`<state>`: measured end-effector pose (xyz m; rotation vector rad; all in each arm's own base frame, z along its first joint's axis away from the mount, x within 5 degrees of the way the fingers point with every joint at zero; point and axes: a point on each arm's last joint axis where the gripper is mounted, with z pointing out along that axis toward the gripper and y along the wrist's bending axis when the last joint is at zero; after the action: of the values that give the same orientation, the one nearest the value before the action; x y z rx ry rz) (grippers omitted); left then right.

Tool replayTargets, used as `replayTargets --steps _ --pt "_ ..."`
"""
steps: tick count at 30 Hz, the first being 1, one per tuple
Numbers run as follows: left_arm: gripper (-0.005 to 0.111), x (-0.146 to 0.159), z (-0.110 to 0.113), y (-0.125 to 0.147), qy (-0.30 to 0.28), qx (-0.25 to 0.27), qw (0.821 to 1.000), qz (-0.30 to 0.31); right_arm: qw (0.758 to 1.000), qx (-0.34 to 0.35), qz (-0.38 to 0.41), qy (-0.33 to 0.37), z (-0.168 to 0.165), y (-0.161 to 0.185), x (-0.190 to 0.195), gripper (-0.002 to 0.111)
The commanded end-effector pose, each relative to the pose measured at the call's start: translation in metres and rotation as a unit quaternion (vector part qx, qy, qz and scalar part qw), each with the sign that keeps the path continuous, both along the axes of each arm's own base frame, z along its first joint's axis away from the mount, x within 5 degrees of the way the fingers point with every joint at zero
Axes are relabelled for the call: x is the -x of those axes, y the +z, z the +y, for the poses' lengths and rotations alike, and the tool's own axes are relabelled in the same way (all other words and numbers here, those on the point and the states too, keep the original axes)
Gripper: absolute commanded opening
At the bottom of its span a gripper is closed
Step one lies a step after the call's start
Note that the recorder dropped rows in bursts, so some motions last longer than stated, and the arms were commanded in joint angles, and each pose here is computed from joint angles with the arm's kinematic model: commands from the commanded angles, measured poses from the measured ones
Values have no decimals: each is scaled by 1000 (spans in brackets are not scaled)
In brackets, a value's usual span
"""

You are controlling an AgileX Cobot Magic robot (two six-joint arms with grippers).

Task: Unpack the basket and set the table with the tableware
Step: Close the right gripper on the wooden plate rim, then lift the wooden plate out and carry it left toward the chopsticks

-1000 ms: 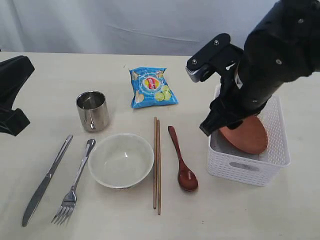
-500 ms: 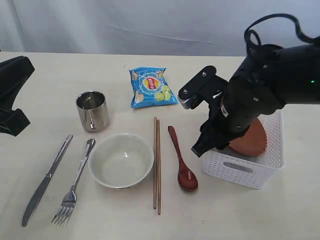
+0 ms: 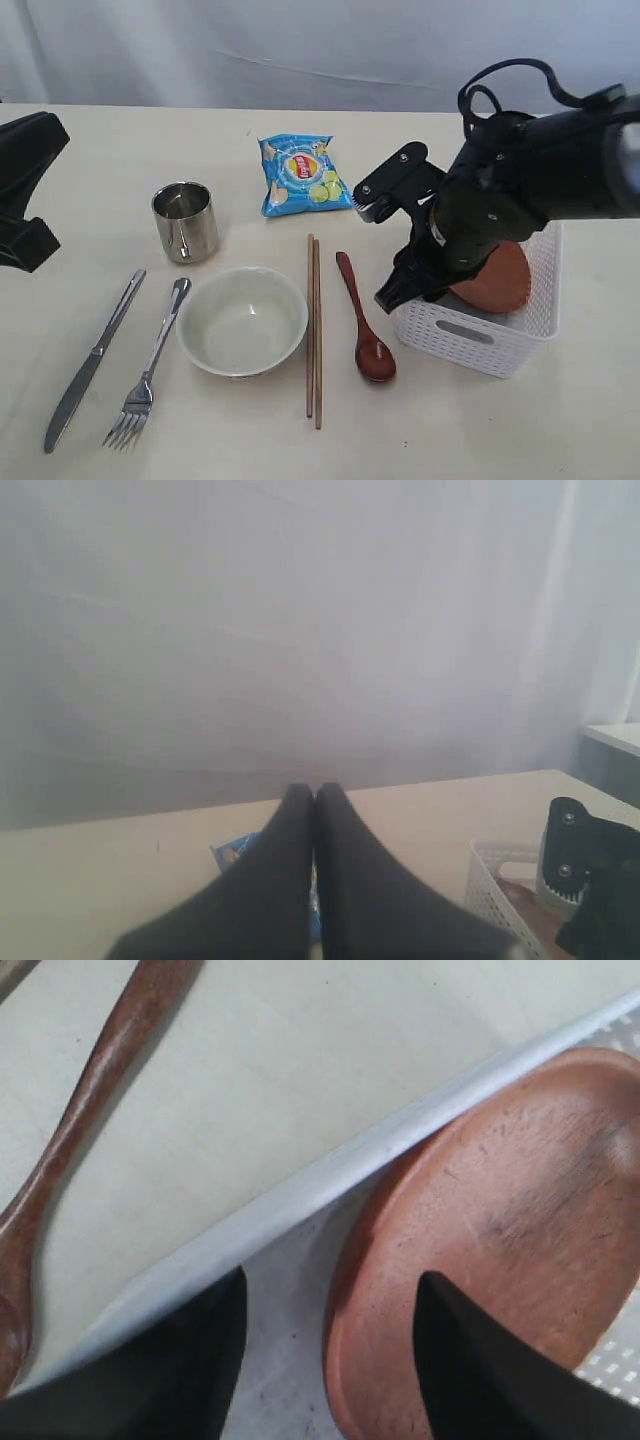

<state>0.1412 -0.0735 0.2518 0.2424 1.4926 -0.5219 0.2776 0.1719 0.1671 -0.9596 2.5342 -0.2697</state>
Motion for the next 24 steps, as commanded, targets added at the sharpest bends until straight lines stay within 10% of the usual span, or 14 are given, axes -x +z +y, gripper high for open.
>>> replayTargets --steps 1,19,24 --pt "0 1 0 -1 -2 -2 1000 -2 999 2 -28 -28 -2 -7 -8 50" --pt "0 1 0 -1 -2 -2 1000 -2 997 38 -24 -61 -6 -25 -12 48" --pt "0 1 0 -1 -2 -2 1000 -2 994 74 -23 -79 -14 -23 -11 24"
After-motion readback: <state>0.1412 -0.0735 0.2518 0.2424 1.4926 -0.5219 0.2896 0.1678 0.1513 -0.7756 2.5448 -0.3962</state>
